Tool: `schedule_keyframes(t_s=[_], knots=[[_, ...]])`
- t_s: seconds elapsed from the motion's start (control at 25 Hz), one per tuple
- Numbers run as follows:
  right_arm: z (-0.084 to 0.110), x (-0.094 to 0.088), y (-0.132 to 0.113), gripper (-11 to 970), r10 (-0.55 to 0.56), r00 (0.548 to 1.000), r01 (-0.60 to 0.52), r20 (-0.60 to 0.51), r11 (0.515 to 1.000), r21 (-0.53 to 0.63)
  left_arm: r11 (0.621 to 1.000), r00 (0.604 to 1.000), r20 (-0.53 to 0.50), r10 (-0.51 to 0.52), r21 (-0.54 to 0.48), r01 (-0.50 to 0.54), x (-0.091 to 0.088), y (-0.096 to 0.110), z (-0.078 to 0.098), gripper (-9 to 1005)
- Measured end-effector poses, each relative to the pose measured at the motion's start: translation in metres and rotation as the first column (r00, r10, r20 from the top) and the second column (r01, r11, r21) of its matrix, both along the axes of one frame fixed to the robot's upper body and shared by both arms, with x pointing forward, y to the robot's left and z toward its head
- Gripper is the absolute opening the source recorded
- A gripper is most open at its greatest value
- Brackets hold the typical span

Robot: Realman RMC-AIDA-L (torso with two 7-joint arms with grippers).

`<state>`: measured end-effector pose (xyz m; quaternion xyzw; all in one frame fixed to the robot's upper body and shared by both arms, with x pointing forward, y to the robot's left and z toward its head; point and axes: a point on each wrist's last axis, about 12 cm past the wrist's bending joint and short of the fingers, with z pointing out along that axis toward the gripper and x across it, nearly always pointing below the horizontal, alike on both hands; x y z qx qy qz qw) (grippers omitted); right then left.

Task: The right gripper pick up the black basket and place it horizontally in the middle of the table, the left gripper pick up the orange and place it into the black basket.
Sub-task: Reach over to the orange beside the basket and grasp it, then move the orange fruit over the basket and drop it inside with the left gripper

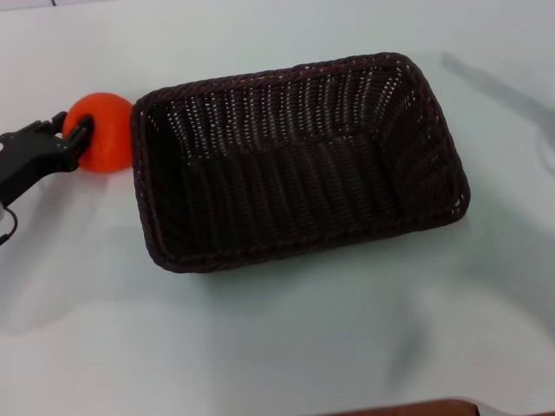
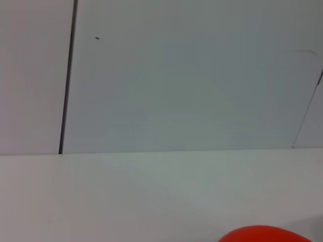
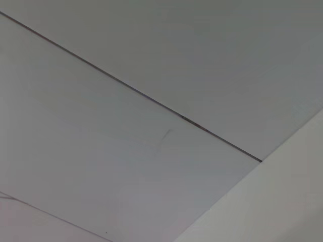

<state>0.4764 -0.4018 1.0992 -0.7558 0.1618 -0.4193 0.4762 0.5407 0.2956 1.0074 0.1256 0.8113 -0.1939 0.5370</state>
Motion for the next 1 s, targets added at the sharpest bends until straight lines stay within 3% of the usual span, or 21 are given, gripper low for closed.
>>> schedule_keyframes(t_s=[0.48, 0.76, 1.0], knots=[[-0.007, 0.000, 0.001, 602, -0.018, 1.000, 0.018, -0.012, 1.000, 0.023, 1.000, 1.000, 0.024, 0.005, -0.018, -0.005, -0.001, 0.002, 0.004, 176], [-0.007, 0.005, 0.006, 598, -0.012, 1.000, 0.012, -0.010, 0.999, 0.036, 0.985, 0.980, 0.184, 0.081, -0.167, -0.050, -0.009, 0.026, 0.034, 92], [-0.004, 0.016, 0.012, 598, 0.004, 1.000, -0.004, 0.005, 0.999, 0.046, 0.961, 0.946, 0.325, -0.003, -0.261, 0.093, -0.022, 0.018, 0.058, 55]])
